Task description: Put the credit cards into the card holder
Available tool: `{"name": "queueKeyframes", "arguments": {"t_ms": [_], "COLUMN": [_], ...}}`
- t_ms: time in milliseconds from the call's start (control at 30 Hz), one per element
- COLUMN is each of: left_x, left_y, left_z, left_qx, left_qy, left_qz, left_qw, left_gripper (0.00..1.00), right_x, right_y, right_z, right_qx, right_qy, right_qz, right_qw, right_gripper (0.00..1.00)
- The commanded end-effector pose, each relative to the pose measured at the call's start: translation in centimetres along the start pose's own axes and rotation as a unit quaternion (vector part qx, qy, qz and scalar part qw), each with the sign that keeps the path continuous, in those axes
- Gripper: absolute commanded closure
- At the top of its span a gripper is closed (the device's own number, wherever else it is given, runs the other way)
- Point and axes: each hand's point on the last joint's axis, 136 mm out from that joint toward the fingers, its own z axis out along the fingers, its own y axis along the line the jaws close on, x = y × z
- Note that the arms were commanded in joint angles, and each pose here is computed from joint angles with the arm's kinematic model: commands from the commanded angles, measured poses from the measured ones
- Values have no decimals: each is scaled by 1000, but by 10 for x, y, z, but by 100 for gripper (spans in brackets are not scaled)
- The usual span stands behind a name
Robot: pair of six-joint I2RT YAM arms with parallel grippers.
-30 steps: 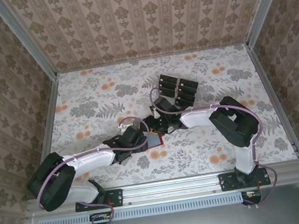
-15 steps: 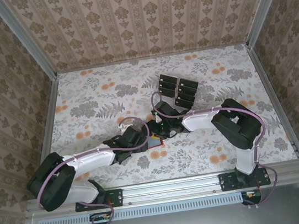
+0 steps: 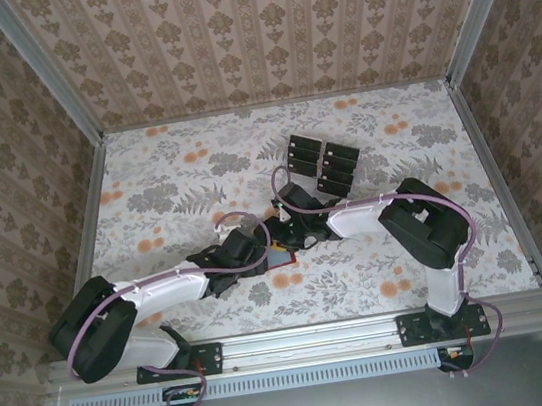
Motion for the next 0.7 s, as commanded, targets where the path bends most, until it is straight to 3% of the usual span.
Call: {"name": "queueKeyframes", "arguments": {"t_ms": [0,467,667], "left_x": [3,-37,-40], "left_y": [5,6,15], "left_z": [1,-50,-58], "left_qx": [-9,30,29], "left_qy": [2,-85,-97], "left_qz": [-4,-43,-59], "left_qw": [1000,995,993], "left_gripper": [1,0,0], "right_x": [3,-1,1], "right_y": [5,19,22], "right_z": [8,3,11], "right_qx": [-7,-23,-18], "right_qy": [9,2,9], "right_qz": [7,7,5], "right_qw": [1000,1000,1000], "right_gripper": [43,43,43]}}
